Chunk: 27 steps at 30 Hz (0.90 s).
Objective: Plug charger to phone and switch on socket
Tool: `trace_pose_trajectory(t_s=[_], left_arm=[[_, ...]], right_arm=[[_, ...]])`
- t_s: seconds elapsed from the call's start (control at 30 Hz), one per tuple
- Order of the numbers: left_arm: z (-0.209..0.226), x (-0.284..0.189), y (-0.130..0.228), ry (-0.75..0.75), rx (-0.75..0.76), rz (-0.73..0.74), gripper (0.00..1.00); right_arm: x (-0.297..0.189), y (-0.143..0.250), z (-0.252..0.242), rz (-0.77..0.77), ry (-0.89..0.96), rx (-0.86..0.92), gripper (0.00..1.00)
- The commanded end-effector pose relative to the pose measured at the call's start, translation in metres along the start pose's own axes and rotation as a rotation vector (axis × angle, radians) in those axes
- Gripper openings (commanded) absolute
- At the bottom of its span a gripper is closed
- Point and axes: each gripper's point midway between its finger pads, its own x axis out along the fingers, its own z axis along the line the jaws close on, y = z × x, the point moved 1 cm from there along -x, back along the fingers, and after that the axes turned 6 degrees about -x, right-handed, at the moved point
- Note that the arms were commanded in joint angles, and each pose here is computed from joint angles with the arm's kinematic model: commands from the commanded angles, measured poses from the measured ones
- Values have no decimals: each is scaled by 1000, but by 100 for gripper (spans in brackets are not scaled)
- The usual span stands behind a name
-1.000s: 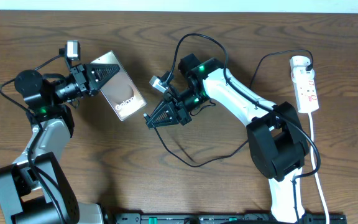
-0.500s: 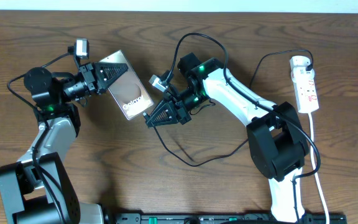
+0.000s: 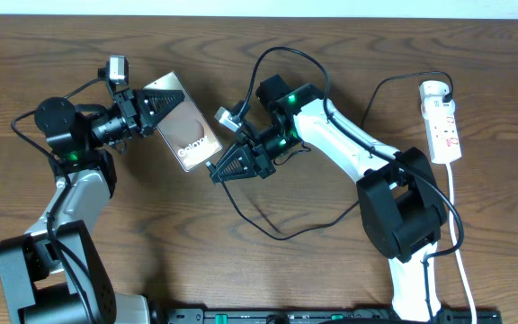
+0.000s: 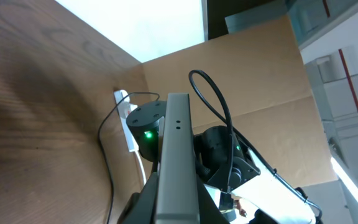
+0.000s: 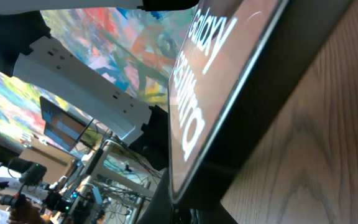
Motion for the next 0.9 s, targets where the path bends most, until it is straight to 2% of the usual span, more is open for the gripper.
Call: trace_pose_trajectory(t_s=[0.0,0.87], left_arm=[[-12,0,0,10,64,19,7],[-11,1,0,9,71,12,7]], right_arm=[[3,-3,6,-6,-16,4,1],[3,-1,4,8,-3,14,1]])
